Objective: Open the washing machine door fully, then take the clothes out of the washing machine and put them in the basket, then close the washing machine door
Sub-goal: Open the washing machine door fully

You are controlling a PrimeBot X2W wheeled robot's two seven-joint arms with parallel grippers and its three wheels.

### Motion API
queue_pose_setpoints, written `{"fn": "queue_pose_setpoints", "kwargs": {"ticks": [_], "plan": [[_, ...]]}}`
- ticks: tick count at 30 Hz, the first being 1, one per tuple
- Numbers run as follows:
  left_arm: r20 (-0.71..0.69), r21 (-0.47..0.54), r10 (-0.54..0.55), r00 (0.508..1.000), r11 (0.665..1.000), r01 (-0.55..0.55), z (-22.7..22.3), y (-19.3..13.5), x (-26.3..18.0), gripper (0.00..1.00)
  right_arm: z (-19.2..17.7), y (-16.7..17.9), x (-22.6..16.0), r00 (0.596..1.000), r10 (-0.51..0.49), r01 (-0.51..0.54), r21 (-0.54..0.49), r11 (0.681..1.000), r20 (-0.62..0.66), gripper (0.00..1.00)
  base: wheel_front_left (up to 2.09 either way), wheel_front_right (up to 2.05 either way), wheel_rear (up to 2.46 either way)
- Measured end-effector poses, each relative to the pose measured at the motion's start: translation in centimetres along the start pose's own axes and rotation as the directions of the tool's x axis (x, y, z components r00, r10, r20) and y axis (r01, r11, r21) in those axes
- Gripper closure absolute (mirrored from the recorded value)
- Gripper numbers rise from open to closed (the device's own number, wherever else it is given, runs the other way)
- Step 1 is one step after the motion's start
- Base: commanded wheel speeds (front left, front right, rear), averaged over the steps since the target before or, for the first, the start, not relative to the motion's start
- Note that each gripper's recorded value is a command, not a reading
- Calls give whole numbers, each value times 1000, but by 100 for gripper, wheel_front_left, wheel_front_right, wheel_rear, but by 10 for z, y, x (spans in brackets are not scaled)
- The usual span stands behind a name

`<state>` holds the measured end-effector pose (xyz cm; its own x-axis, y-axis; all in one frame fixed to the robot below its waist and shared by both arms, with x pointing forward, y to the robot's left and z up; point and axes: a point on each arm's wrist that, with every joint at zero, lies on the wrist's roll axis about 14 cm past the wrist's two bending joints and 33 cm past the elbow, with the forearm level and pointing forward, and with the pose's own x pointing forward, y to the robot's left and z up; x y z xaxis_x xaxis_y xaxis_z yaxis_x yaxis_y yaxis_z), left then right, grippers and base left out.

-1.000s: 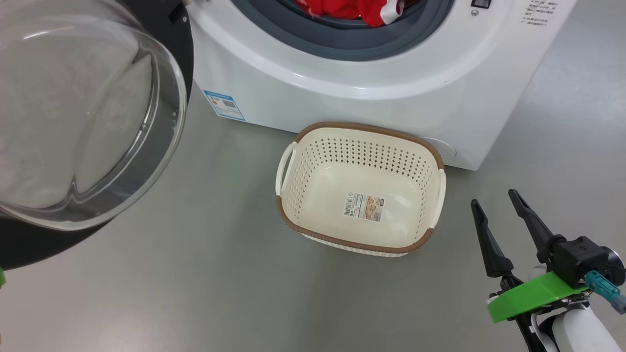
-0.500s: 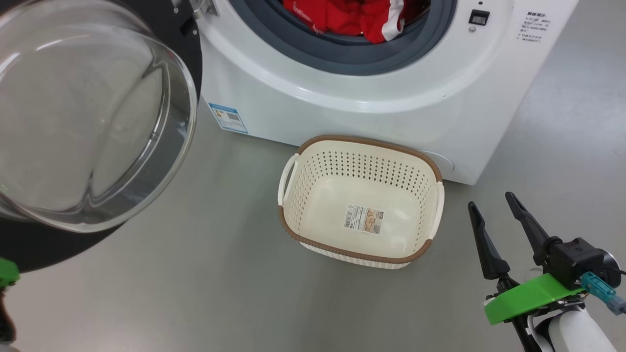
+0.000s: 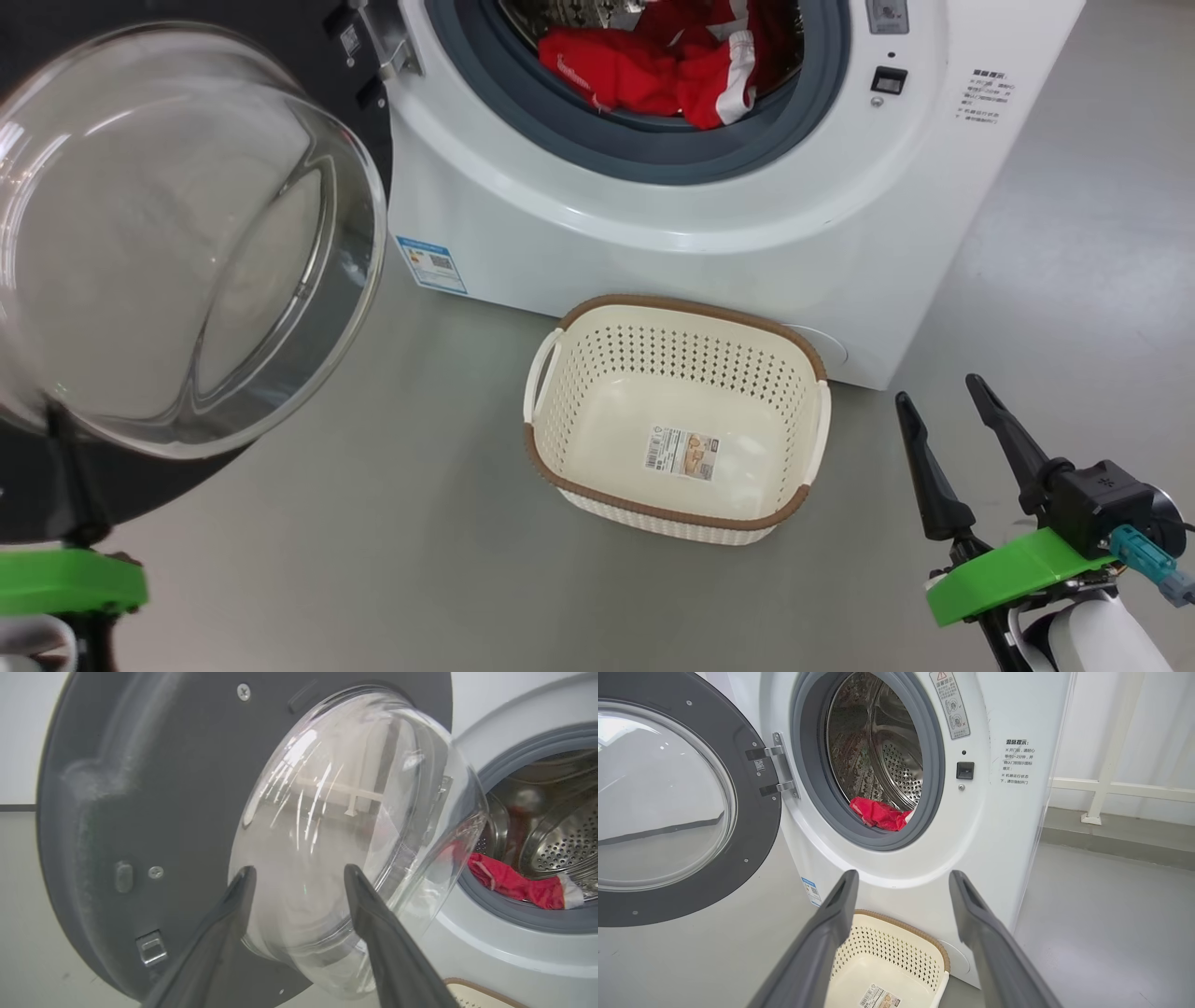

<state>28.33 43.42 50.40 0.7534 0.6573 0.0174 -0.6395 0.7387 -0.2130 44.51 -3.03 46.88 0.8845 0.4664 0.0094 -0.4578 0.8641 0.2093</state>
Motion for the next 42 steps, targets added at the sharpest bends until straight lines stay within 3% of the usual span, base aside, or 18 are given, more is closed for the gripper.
{"fn": "queue_pose_setpoints", "kwargs": {"ticks": [11,22,31,42], "plan": [[15,26,-194,981,981,193,-4,-63,-20,0,10,-19,-15,998,-65,65,-10,998,22,0,0,0,0],[11,30,-407,913,913,407,-11,-137,-36,0,23,-48,-34,986,-159,160,-18,987,57,0,0,0,0],[13,11,-556,831,831,556,-16,-197,-45,0,28,-72,-52,968,-242,243,-13,970,74,0,0,0,0],[-2,-22,-644,765,765,644,-25,-235,-51,0,36,-98,-76,935,-340,342,-5,940,97,0,0,0,0]]}}
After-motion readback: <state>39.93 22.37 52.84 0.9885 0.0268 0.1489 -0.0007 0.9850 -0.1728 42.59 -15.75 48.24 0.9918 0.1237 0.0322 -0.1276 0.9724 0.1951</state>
